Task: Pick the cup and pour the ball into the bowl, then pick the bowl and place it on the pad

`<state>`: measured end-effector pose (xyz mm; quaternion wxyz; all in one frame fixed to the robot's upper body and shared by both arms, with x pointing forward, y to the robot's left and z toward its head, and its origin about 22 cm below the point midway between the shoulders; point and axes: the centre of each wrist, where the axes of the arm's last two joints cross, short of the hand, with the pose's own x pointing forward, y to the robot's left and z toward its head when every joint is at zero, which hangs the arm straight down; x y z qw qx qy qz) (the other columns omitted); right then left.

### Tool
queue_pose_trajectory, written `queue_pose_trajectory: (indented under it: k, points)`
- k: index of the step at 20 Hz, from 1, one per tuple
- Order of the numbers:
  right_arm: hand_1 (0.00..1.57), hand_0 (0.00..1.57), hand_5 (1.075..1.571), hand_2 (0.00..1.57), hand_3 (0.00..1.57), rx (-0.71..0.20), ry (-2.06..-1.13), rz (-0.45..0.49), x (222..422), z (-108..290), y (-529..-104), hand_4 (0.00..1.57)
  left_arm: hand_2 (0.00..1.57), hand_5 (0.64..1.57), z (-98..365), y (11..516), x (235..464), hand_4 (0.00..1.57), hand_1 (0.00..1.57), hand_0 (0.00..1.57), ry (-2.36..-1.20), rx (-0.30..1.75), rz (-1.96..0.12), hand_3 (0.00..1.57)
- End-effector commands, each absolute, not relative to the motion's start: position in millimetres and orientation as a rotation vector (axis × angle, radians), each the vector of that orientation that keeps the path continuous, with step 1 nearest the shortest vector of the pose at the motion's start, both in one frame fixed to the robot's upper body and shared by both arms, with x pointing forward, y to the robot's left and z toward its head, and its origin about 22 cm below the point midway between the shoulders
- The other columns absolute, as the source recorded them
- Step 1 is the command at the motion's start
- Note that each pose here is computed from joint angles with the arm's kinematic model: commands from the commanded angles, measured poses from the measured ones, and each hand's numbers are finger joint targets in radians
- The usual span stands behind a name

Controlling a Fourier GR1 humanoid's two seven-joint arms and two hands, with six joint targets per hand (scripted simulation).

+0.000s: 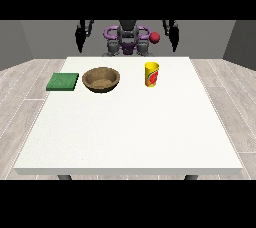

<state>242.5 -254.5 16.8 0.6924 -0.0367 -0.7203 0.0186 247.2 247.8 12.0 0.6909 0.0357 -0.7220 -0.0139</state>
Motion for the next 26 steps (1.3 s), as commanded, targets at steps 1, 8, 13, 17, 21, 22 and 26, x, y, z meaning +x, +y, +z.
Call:
queue_pose_trajectory:
  k: [1, 8, 13, 17, 21, 22, 26]
  points:
    - [0.00, 0.00, 1.533, 0.00, 0.00, -0.094, -1.632, 0.056, 242, 33, -258, 0.87, 0.00, 1.566, 29, 253, 247, 0.66, 0.00, 0.00, -1.641, 0.100, -0.046, 0.00]
    - [0.00, 0.00, 1.539, 0.00, 0.00, 0.018, -1.403, -0.079, 220, 36, -248, 0.87, 0.00, 1.565, 36, 228, 234, 0.64, 0.00, 0.00, -1.427, -0.072, 0.132, 0.00]
    - [0.00, 0.00, 1.531, 0.00, 0.00, 0.040, -1.400, -0.080, 223, 92, -245, 0.86, 0.00, 1.564, 77, 204, 239, 0.62, 0.00, 0.00, -1.436, -0.059, 0.134, 0.00]
    - [0.00, 0.00, 1.544, 0.00, 0.00, 0.052, -1.501, -0.071, 203, 111, -249, 0.77, 0.00, 1.559, 101, 199, 250, 0.57, 0.00, 0.00, -1.527, -0.004, 0.143, 0.00]
    - [0.00, 0.00, 1.546, 0.00, 0.00, 0.033, -1.692, -0.052, 228, 105, -238, 0.74, 0.00, 1.555, 101, 192, 268, 0.61, 0.00, 0.00, -1.726, 0.001, 0.086, 0.00]
    - [0.00, 0.00, 1.540, 0.00, 0.00, 0.024, -1.730, -0.056, 234, 114, -252, 0.72, 0.00, 1.555, 98, 198, 269, 0.61, 0.00, 0.00, -1.743, -0.024, 0.052, 0.00]
    - [0.00, 0.00, 1.545, 0.00, 0.09, 0.063, -1.817, -0.057, 240, 97, -242, 0.71, 0.00, 1.526, 84, 200, 282, 0.55, 0.00, 0.00, -1.858, 0.030, 0.064, 0.00]
